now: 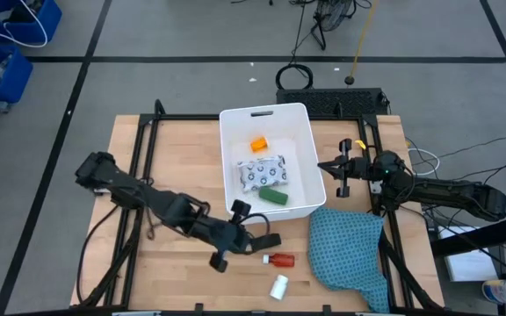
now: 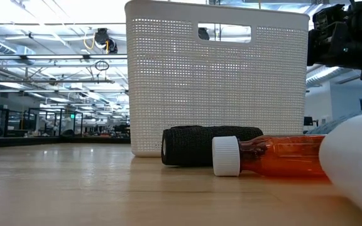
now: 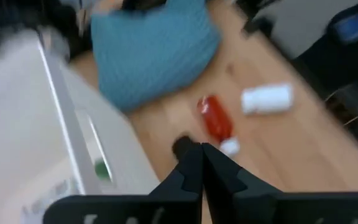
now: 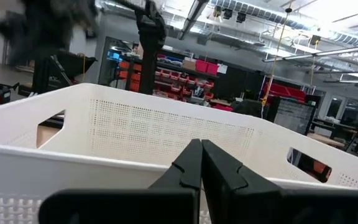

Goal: Pick & place medical supplies in basket/bin
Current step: Adjust the white bin, then put the red pill bottle into the white bin

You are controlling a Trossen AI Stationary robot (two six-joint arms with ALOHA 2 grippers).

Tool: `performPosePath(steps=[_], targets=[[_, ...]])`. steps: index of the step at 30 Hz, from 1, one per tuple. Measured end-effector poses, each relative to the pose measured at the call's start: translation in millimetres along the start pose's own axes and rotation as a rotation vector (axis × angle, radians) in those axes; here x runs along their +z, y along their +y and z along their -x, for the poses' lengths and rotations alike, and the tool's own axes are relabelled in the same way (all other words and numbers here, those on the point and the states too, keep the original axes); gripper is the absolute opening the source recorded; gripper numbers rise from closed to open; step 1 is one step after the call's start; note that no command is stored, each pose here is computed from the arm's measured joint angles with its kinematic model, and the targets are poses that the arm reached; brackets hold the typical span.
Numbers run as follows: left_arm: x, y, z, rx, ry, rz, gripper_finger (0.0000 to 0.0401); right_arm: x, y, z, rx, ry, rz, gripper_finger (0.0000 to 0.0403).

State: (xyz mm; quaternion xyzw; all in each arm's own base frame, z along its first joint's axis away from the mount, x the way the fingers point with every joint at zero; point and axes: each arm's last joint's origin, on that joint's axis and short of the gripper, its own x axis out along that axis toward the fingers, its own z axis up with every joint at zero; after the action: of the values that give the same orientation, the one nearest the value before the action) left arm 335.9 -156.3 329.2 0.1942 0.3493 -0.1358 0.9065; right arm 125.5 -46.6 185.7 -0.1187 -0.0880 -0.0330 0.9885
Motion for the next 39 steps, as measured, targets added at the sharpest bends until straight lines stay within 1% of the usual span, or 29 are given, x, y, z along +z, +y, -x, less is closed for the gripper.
performPosePath(steps=[2,5,7,9,11,21,23,25,28,30,32,36,38,39], targets=[[-16,-5,-15,0.025,0.035,0.038,0.0003,0,-1,0,-0.019,0.0,-0.014,0.0],[-33,-11,-32,0.06,0.041,0.075,0.0004,0,-2,0,-0.07,0.005,-0.064,0.0],[-43,-12,-39,0.093,0.062,0.082,0.0003,0,-2,0,-0.072,0.004,-0.091,0.0],[-51,-9,-43,0.139,0.091,0.115,0.0002,0,-2,0,-0.071,0.002,-0.106,0.0],[-55,-5,-45,0.174,0.108,0.146,0.0004,0,-2,0,-0.071,0.0,-0.123,0.0],[-67,17,-47,0.26,0.199,0.173,0.0002,1,-2,0,-0.068,-0.01,-0.134,0.0],[-69,21,-48,0.259,0.212,0.18,0.0004,1,-2,0,-0.068,-0.01,-0.123,0.0],[-69,24,-48,0.236,0.207,0.187,0.0007,1,-2,0,-0.069,-0.011,-0.114,0.0],[-65,24,-49,0.195,0.167,0.142,0.0006,2,-2,0,-0.071,-0.014,-0.111,0.0],[-60,20,-45,0.18,0.126,0.09,0.0003,3,-3,0,-0.076,-0.023,-0.104,0.0],[-49,16,-36,0.167,0.065,0.043,0.0004,5,-4,0,-0.101,-0.047,-0.094,0.0],[-29,7,-4,0.152,-0.041,-0.028,0.0008,10,-4,1,-0.106,-0.097,-0.077,0.0],[-29,1,15,0.144,-0.048,-0.057,0.0003,13,-4,1,-0.107,-0.126,-0.066,0.0],[-29,-1,24,0.163,-0.044,-0.06,0.0003,15,-4,2,-0.108,-0.142,-0.061,0.0]])
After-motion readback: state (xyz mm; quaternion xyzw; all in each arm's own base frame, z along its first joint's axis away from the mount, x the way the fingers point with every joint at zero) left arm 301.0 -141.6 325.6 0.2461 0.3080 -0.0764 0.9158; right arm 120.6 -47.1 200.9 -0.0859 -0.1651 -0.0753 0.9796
